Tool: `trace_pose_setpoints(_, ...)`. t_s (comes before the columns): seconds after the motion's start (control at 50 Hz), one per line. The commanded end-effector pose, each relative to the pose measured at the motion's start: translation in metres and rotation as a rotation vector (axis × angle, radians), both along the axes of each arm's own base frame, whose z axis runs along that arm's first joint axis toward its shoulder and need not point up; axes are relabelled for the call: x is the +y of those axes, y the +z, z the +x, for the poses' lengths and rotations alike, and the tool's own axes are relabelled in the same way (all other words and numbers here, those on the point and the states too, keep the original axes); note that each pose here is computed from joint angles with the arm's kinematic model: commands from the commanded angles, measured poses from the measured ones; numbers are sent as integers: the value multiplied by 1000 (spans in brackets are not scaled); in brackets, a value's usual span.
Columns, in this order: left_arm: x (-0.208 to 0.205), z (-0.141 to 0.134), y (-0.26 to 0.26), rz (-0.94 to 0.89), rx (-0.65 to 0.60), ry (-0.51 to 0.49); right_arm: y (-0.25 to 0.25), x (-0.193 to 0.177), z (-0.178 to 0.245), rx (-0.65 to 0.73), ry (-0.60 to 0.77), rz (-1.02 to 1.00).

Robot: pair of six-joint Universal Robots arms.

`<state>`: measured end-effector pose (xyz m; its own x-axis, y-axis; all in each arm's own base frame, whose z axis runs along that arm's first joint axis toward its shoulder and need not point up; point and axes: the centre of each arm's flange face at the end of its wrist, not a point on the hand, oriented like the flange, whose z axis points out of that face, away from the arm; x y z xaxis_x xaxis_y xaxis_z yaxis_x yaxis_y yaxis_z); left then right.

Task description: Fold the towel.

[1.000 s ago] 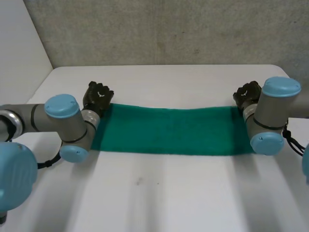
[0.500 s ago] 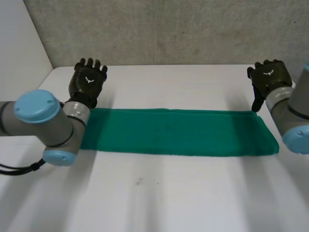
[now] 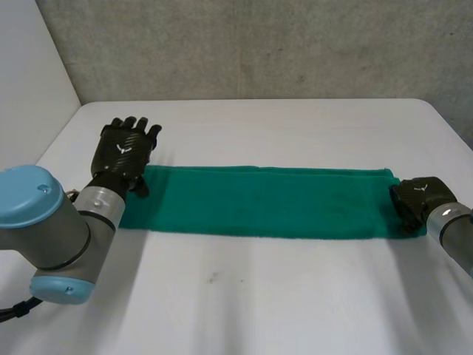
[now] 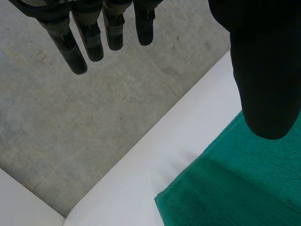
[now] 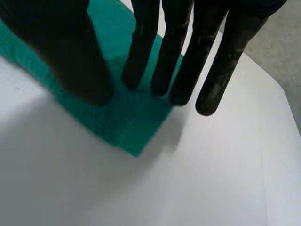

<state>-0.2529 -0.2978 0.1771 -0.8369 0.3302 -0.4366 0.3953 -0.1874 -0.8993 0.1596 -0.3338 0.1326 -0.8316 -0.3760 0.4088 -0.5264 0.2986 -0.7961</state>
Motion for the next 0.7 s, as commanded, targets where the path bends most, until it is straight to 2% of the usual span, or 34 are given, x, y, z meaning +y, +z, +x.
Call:
trace_pose_setpoints(0.02, -1, 1, 0, -1, -3, 4, -4, -18, -25, 38, -79, -45)
trace_pose_setpoints(0.18, -1, 1, 1, -3, 0, 7, 10, -35, -73, 145, -186, -97)
trace_pose_setpoints(0.22, -1, 1, 1, -3, 0, 7, 14, -42, -100, 202, -231, -108)
trace_pose_setpoints(0.3, 0, 2, 0, 1, -2, 8, 21, -49, -114, 235, -248, -133)
trace_pose_setpoints(0.42, 2, 2, -3, 11, -6, 8, 37, -53, -102, 189, -178, -195)
trace_pose_setpoints(0.52, 1, 4, -3, 10, -5, 14, 61, -41, -41, 84, 10, -274)
trace_pose_setpoints(0.54, 1, 4, -3, 10, -4, 14, 67, -33, -12, 43, 89, -293)
trace_pose_setpoints(0.6, 0, 5, -1, 6, -2, 20, 76, -18, 30, -10, 199, -315)
trace_pose_setpoints(0.62, -1, 6, 0, 4, -3, 22, 82, -7, 57, -43, 270, -330)
trace_pose_setpoints(0.7, -1, 7, 4, -5, 2, 23, 96, 29, 118, -111, 442, -365)
